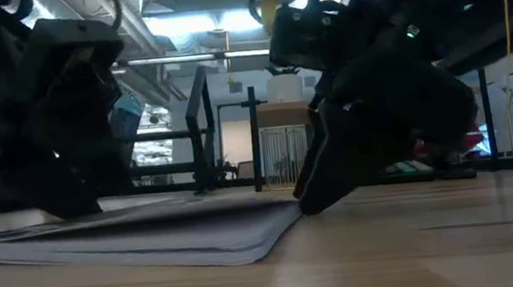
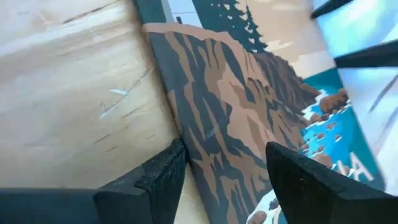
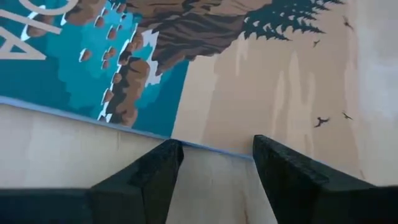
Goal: Stock shelves
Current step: Put the brown book into the book holder
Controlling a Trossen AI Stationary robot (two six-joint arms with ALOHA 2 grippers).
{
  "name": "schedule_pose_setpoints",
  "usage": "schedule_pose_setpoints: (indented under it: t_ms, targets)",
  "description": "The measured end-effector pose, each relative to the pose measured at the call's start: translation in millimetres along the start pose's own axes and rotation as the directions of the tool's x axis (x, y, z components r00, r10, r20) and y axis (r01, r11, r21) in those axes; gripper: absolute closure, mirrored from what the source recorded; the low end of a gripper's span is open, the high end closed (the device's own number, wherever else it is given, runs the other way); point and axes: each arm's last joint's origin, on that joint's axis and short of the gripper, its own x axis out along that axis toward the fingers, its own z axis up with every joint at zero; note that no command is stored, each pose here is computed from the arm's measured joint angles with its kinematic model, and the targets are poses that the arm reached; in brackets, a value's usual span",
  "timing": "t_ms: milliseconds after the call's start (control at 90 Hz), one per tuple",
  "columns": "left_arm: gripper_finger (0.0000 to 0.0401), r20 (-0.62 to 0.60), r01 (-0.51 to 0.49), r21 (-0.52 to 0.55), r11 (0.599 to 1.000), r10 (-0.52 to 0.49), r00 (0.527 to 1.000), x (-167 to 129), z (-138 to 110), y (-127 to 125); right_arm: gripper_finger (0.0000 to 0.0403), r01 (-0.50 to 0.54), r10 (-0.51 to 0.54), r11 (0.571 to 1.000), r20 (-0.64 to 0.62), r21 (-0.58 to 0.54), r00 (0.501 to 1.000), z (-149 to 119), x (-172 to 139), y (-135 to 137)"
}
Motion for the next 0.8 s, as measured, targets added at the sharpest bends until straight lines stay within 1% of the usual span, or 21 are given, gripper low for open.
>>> schedule_pose_setpoints:
  t_ms: [67, 156, 267, 356, 622, 711, 800]
  targets:
    - [0.0198, 0.02, 0.038, -0.017, 0.999, -0.037, 0.999, -0.1, -2.2, 2.5, 0.0205, -0.005, 0.005, 1.0, 0.013, 0.009, 1.0, 3.7, 1.9, -5.3]
    - [0.0198, 0.014, 0.119, -0.043, 0.992, -0.118, 0.993, 1.2, -4.2, -2.0, 0.0205, -0.008, 0.006, 0.999, 0.065, 0.032, 0.998, 12.0, 5.7, -12.3]
    - [0.0198, 0.011, 0.164, -0.029, 0.986, -0.164, 0.986, 1.0, -4.3, -5.1, 0.0205, -0.023, 0.02, 0.999, 0.078, 0.042, 0.997, 14.3, 7.6, -17.3]
    - [0.0199, 0.008, 0.168, -0.028, 0.985, -0.168, 0.986, 0.9, -4.4, -5.7, 0.0205, -0.032, 0.028, 0.999, 0.075, 0.041, 0.997, 14.6, 8.1, -18.8]
    - [0.0214, -0.007, 0.159, -0.014, 0.987, -0.159, 0.987, -2.9, -4.6, -5.9, 0.0205, 0.001, -0.001, 0.999, 0.01, 0.036, 1.0, 8.8, 6.7, -18.9]
    - [0.0209, -0.007, 0.161, 0.008, 0.987, -0.161, 0.987, -4.0, -6.7, -5.9, 0.0205, 0.002, -0.003, 0.999, 0.008, 0.033, 1.0, 8.6, 6.7, -18.8]
    - [0.0193, -0.007, 0.147, 0.01, 0.989, -0.147, 0.989, -5.2, -8.4, -4.9, 0.0205, 0.002, -0.003, 0.999, 0.003, 0.034, 1.0, 8.1, 6.6, -18.6]
